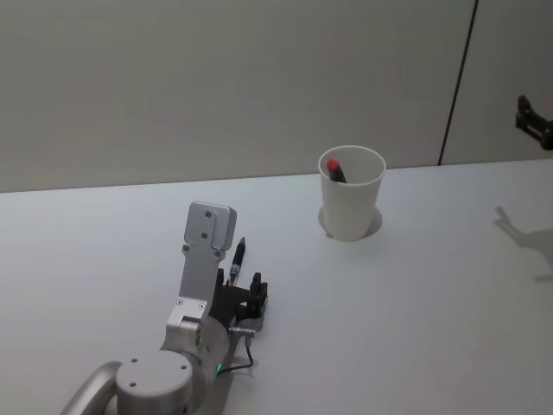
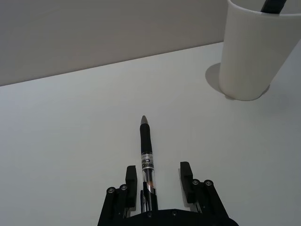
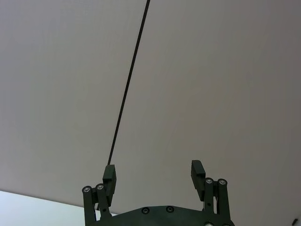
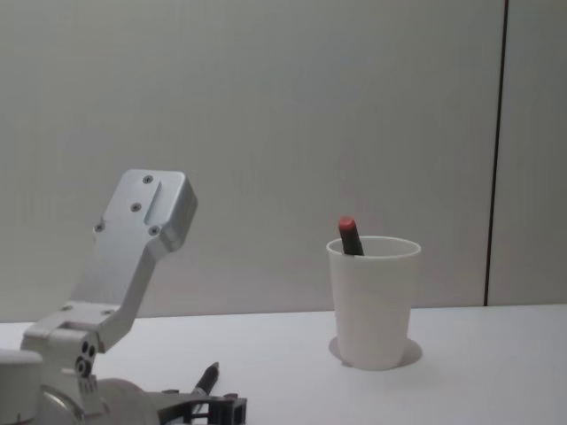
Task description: Place the pen into the pen holder.
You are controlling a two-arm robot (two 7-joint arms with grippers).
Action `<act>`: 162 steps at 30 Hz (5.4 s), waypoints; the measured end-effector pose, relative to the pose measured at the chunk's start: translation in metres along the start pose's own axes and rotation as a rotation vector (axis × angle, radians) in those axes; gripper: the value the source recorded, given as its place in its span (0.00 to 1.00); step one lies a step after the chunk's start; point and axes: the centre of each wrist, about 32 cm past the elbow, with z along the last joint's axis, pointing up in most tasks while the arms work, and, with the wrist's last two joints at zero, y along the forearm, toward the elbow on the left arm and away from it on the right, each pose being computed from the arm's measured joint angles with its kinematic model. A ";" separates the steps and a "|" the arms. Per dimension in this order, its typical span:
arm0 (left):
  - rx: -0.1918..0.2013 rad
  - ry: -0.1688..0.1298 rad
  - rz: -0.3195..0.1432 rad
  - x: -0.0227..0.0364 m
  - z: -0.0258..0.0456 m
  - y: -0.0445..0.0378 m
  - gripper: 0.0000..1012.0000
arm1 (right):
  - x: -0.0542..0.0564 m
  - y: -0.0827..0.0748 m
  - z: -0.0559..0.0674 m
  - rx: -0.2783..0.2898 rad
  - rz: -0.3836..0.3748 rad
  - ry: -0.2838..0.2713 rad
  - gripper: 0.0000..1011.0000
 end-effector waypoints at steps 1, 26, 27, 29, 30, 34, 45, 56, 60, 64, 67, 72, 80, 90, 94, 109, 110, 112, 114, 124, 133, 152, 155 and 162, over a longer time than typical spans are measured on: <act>0.000 0.000 0.000 0.0000 0.0000 0.0000 0.58 | 0.000 0.000 0.000 0.000 0.000 0.000 0.99; -0.005 0.000 0.000 -0.0001 0.0005 0.0002 0.69 | 0.000 0.000 0.000 0.000 0.000 0.000 0.99; -0.005 0.000 0.000 -0.0001 0.0005 0.0002 0.63 | 0.000 0.000 0.000 0.000 0.000 0.000 0.99; -0.005 0.000 0.000 -0.0001 0.0005 0.0002 0.55 | 0.000 0.000 0.000 0.000 0.000 0.000 0.99; -0.005 0.000 0.000 -0.0001 0.0005 0.0002 0.54 | 0.000 0.000 0.000 0.000 0.000 0.000 0.99; -0.005 0.000 0.000 -0.0001 0.0005 0.0002 0.39 | 0.000 0.000 0.000 0.000 0.000 0.000 0.99; -0.006 0.000 0.000 -0.0001 0.0007 0.0002 0.11 | 0.000 0.000 0.000 0.000 0.000 0.000 0.99; -0.008 0.000 0.000 -0.0001 0.0008 0.0003 0.04 | 0.000 0.000 0.000 0.000 0.000 0.000 0.99; -0.008 0.000 0.000 -0.0001 0.0008 0.0003 0.01 | 0.000 0.000 0.000 0.000 0.000 0.000 0.99; -0.008 0.000 0.000 -0.0001 0.0007 0.0003 0.00 | 0.000 0.000 0.000 0.000 0.000 0.000 0.99; -0.007 0.000 0.000 -0.0001 0.0007 0.0003 0.00 | 0.000 0.000 0.000 0.000 0.000 0.000 0.99; -0.005 0.000 0.000 -0.0002 0.0004 0.0002 0.06 | 0.000 0.000 0.000 0.000 0.000 0.000 0.99; 0.003 -0.001 -0.001 -0.0003 -0.0005 0.0001 0.29 | 0.000 0.000 0.000 0.000 0.000 0.000 0.99; 0.000 0.000 0.000 -0.0001 -0.0001 0.0000 0.60 | 0.000 0.000 0.000 0.000 0.000 0.000 0.99; -0.001 0.000 0.000 0.0000 0.0001 0.0000 0.70 | 0.000 0.000 0.000 0.000 0.000 0.000 0.99; 0.013 0.025 -0.009 0.0005 -0.0002 -0.0009 0.99 | 0.000 0.000 0.000 0.000 0.000 0.000 0.99; 0.014 0.027 -0.009 0.0005 -0.0002 -0.0010 0.99 | 0.000 0.000 0.000 0.000 0.000 0.000 0.99; 0.017 0.034 -0.010 0.0007 -0.0003 -0.0013 0.99 | 0.000 0.000 0.000 0.000 0.000 0.000 0.99; 0.020 0.039 -0.011 0.0007 -0.0001 -0.0015 0.99 | 0.000 0.000 0.000 0.000 0.000 0.000 0.99; 0.029 0.053 -0.009 0.0011 -0.0003 -0.0023 0.96 | 0.000 0.000 0.000 0.000 0.000 0.000 0.99; 0.035 0.058 -0.007 0.0014 -0.0007 -0.0028 0.81 | 0.000 0.000 0.000 0.000 0.000 0.000 0.99; 0.042 0.062 -0.008 0.0013 -0.0015 -0.0032 0.70 | 0.000 0.000 0.000 0.000 0.000 0.000 0.99; 0.042 0.063 -0.008 0.0012 -0.0016 -0.0032 0.67 | 0.000 0.000 0.000 0.000 0.000 0.000 0.99; 0.043 0.063 -0.008 0.0011 -0.0018 -0.0032 0.63 | 0.000 0.000 0.000 0.000 0.000 0.000 0.99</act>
